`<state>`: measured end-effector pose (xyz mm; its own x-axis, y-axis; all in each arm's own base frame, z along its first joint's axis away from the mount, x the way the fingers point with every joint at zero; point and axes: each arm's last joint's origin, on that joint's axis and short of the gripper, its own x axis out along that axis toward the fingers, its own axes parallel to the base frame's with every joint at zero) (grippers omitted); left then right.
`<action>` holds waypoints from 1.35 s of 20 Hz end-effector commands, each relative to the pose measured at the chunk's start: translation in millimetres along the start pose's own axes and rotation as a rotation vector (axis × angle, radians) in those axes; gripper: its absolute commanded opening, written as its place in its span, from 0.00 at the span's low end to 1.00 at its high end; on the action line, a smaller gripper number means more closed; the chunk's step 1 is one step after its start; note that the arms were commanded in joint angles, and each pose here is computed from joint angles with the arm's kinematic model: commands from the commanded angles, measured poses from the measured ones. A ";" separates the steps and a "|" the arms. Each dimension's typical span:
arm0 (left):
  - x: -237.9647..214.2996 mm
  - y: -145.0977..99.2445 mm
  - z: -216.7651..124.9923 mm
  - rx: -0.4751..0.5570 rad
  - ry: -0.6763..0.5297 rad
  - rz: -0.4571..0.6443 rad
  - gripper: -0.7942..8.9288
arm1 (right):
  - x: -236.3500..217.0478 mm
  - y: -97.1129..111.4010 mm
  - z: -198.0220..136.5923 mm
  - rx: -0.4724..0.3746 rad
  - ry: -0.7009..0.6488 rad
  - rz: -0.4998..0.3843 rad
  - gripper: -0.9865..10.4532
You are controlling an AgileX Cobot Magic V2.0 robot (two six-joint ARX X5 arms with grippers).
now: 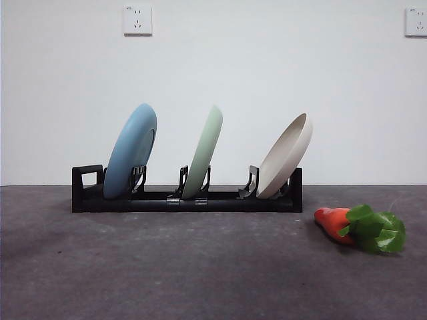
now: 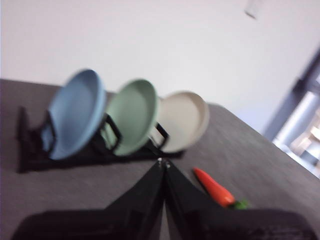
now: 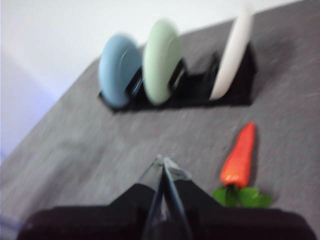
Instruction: Take the green plate from the plate rack,put the plate on the table,take the carrot from the table,put the carrot in the plate
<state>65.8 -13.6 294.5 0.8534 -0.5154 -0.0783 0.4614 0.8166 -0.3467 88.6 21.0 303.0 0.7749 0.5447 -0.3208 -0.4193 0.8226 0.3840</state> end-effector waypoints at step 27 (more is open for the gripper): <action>6.7 -17.2 49.5 0.013 0.201 -0.160 0.83 | -5.8 17.8 49.0 -0.092 0.340 0.071 0.64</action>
<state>74.8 -18.0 344.9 0.7052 -0.6761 -0.2134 0.5923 0.7273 -0.3467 99.4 24.3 353.1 0.5454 0.6093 -0.5757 -0.5164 0.7852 0.3417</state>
